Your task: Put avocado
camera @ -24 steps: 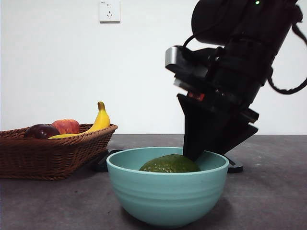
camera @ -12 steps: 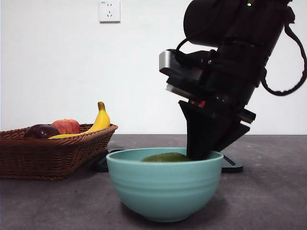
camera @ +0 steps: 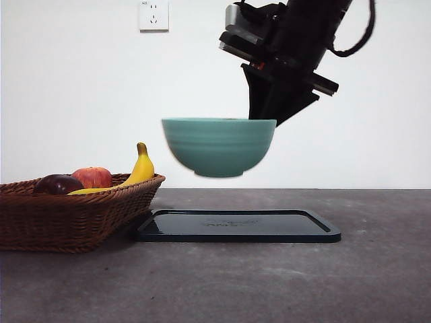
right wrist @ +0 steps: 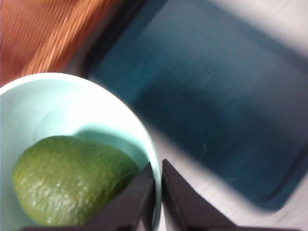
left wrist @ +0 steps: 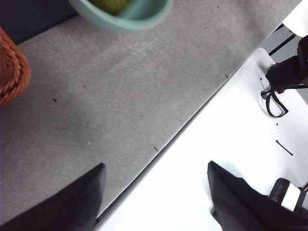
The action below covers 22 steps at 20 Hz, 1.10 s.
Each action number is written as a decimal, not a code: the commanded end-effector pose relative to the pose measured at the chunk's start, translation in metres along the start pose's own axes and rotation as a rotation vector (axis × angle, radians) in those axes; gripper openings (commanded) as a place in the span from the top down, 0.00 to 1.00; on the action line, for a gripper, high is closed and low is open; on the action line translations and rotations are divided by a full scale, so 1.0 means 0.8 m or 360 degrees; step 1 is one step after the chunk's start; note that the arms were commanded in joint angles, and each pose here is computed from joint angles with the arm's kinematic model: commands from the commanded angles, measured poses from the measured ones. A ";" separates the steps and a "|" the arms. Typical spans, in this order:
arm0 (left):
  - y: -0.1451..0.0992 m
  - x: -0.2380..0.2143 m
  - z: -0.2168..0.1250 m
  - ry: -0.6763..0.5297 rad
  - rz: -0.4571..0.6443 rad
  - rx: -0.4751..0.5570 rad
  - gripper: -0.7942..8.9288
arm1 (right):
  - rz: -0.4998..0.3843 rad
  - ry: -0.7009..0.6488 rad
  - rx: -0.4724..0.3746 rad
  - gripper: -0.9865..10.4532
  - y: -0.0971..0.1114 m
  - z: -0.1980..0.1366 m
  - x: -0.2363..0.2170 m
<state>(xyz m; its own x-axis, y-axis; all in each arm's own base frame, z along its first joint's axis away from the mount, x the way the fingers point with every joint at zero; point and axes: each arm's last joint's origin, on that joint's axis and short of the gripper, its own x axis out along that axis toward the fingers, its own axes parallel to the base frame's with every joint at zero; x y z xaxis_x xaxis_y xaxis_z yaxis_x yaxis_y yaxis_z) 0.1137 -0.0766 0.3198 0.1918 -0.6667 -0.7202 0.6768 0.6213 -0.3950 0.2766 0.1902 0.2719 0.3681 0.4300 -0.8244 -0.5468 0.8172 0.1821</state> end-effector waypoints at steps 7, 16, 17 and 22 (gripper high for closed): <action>-0.002 -0.001 0.004 -0.0018 -0.0007 0.0031 0.57 | -0.0099 0.0013 0.0068 0.91 -0.063 0.077 0.055; -0.001 -0.001 0.004 -0.0019 -0.0007 0.0030 0.57 | -0.0118 0.0074 0.0112 0.91 -0.088 0.072 0.115; -0.002 -0.001 0.004 -0.0020 -0.0007 0.0032 0.57 | -0.0120 0.0082 0.0113 0.91 -0.089 0.071 0.119; -0.001 -0.001 0.004 -0.0019 -0.0007 0.0030 0.57 | -0.0120 0.0144 0.0125 0.91 -0.094 0.064 0.137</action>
<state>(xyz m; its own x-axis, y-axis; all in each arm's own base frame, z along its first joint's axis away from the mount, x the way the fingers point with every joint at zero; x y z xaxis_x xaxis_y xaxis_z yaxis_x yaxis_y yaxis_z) 0.1137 -0.0766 0.3201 0.1939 -0.6679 -0.7185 0.6780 0.6207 -0.3939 0.3924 0.1916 0.1994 0.3382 0.3331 -0.8802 -0.4486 0.8792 0.1604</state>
